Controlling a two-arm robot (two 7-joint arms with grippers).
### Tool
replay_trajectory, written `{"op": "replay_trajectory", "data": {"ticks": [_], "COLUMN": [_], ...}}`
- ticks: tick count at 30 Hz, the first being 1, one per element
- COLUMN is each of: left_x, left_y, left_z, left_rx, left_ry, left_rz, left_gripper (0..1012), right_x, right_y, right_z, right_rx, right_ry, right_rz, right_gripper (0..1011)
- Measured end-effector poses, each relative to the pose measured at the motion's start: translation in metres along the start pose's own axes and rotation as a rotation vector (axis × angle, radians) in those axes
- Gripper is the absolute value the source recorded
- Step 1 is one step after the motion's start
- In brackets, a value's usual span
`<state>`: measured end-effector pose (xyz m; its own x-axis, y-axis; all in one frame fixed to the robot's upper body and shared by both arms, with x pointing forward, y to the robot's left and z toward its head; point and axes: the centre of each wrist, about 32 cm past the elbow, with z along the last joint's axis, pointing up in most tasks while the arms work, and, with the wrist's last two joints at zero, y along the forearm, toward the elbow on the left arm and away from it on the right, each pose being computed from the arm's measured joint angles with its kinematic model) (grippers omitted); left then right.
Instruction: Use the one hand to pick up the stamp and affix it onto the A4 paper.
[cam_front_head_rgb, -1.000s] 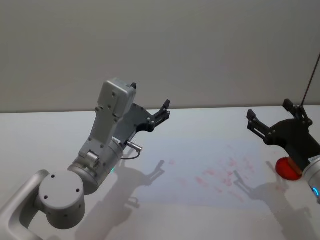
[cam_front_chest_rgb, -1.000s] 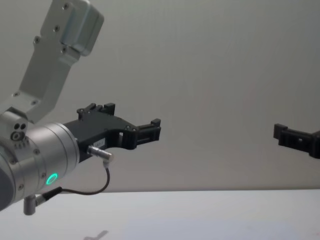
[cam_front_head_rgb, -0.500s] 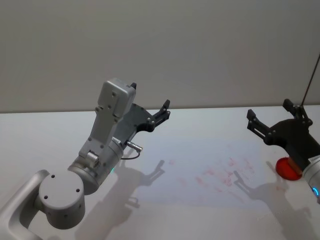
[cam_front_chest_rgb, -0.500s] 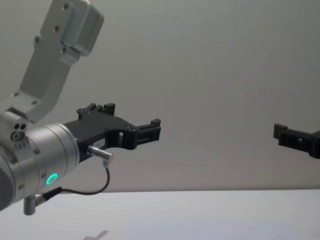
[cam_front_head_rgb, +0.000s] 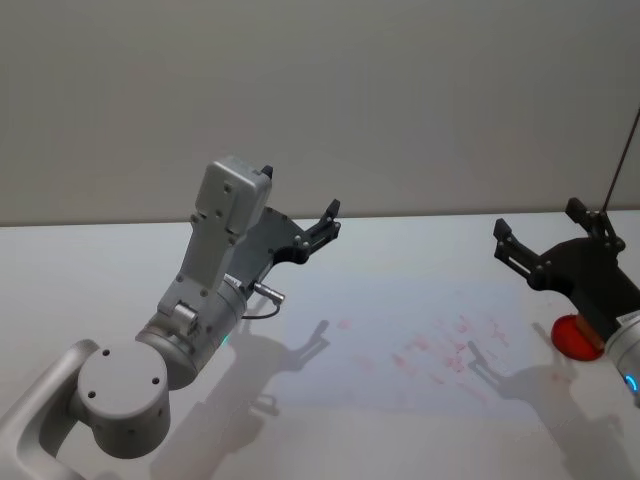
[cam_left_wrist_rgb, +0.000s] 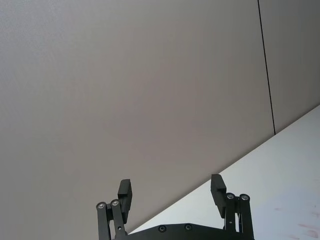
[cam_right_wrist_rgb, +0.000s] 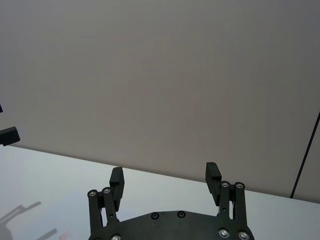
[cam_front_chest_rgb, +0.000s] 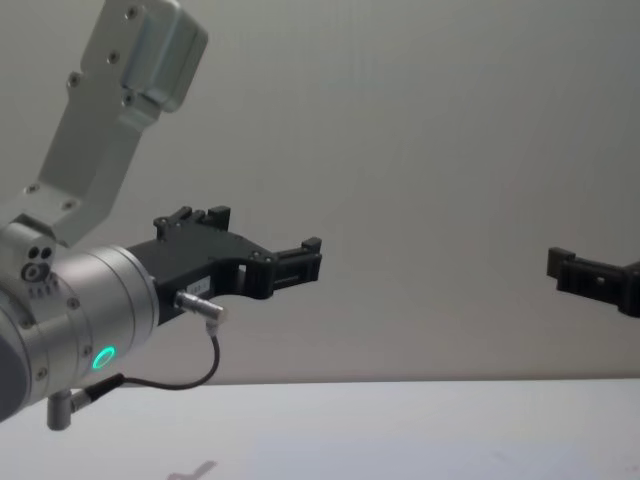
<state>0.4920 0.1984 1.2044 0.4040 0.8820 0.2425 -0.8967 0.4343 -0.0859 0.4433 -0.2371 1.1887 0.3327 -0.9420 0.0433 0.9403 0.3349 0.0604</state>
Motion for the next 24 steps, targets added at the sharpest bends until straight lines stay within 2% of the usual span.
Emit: {"op": "replay_trajectory", "data": {"ticks": [13,24], "left_x": [0.0,0.0], "left_y": [0.0,0.0], "left_z": [0.0,0.0], "left_rx": [0.0,0.0], "left_ry": [0.0,0.0], "left_rz": [0.0,0.0], "left_gripper": [1001,1001], "right_x": [0.001,0.013], "right_y": [-0.001,-0.007], "right_z": [-0.002,-0.006], "right_rx": [-0.009,-0.046], "right_ry": [-0.001,0.002], "right_rz": [-0.003,-0.014], "right_gripper": [1001,1001]}}
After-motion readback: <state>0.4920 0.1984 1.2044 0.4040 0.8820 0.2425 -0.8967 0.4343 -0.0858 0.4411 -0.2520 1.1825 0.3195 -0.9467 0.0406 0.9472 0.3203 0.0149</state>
